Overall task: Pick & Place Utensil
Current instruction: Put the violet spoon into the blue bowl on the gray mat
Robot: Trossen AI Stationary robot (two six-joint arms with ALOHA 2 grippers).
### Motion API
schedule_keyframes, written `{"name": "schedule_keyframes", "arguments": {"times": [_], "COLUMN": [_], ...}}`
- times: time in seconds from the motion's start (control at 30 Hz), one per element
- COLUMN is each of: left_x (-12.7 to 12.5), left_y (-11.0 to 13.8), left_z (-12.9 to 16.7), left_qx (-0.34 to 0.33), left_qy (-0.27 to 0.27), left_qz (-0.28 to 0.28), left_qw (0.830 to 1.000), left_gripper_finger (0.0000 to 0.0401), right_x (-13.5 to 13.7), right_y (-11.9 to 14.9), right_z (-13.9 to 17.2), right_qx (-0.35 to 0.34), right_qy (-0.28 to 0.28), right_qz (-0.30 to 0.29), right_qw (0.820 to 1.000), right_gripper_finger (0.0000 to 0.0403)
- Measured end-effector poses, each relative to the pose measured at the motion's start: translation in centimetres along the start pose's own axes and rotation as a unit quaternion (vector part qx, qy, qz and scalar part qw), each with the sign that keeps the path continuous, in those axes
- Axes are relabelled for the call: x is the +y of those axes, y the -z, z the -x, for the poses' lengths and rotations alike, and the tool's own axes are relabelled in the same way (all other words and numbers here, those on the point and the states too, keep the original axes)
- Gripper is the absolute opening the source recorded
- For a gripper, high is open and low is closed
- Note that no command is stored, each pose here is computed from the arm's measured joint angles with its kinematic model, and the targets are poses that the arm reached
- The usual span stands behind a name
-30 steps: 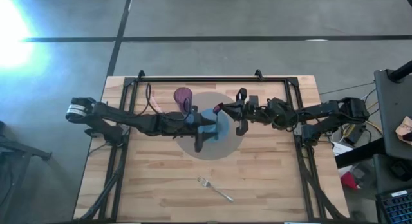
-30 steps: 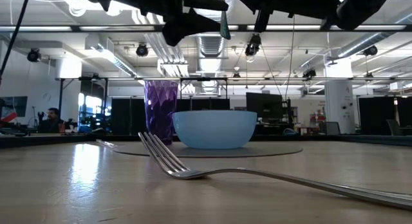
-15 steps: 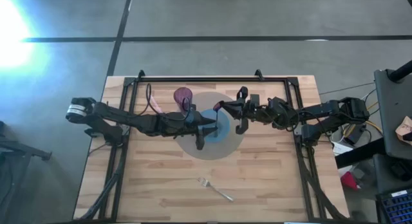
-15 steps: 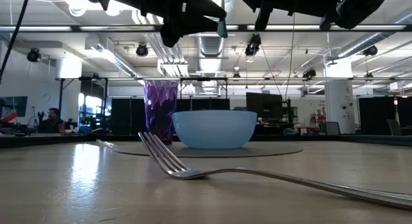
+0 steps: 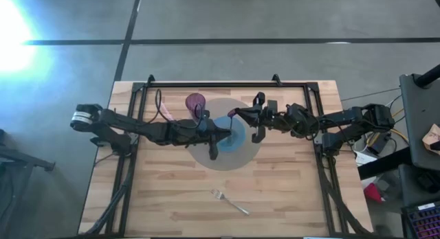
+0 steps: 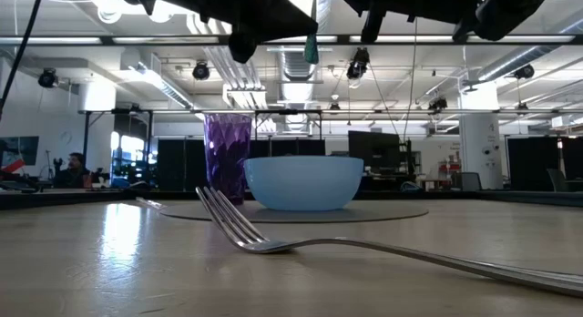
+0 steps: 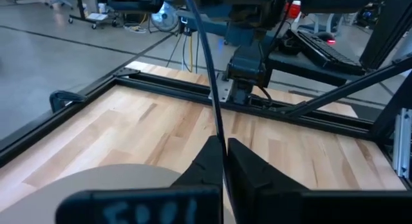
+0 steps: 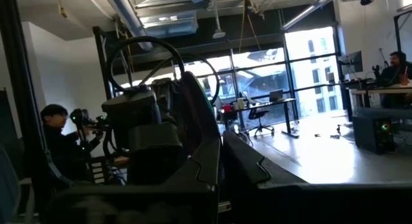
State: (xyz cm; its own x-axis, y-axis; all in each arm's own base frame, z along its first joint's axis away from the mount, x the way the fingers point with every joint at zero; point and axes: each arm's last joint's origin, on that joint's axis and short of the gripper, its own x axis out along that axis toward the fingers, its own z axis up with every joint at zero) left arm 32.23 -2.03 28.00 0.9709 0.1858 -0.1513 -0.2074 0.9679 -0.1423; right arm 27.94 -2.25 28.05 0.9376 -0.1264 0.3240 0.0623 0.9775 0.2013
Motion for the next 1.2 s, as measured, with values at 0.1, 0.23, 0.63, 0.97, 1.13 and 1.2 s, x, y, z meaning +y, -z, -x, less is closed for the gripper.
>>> {"name": "schedule_keyframes", "arguments": {"times": [0.1,0.23,0.63,0.97,1.13,1.2], "left_x": [0.0,0.0,0.1,0.3,0.5,0.5], "left_y": [0.0,0.0,0.2,0.5,0.1,0.0], "left_z": [0.0,0.0,0.0,0.5,1.4,1.8], "left_qx": [0.000,0.001,0.008,0.041,0.060,0.065], "left_qy": [0.000,0.000,-0.010,-0.019,-0.022,-0.024], "left_qz": [-0.002,-0.015,-0.020,-0.032,-0.020,-0.010], "left_qw": [1.000,1.000,1.000,0.999,0.998,0.998], "left_gripper_finger": [0.0004,0.0002,0.0000,0.0000,0.0000,0.0000], "right_x": [0.0,0.0,-0.1,-0.1,0.0,0.1], "right_y": [0.0,0.1,0.6,0.5,-0.6,-1.1], "right_z": [0.0,0.0,0.0,0.6,1.6,2.2], "right_qx": [0.000,0.005,0.032,0.080,0.112,0.127], "right_qy": [0.000,0.000,0.002,0.013,0.021,0.024], "right_qz": [0.000,-0.001,-0.007,-0.004,-0.001,0.000], "right_qw": [1.000,1.000,0.999,0.997,0.993,0.992], "right_gripper_finger": [0.0008,0.0008,0.0029,0.0119,0.0149,0.0157]}}
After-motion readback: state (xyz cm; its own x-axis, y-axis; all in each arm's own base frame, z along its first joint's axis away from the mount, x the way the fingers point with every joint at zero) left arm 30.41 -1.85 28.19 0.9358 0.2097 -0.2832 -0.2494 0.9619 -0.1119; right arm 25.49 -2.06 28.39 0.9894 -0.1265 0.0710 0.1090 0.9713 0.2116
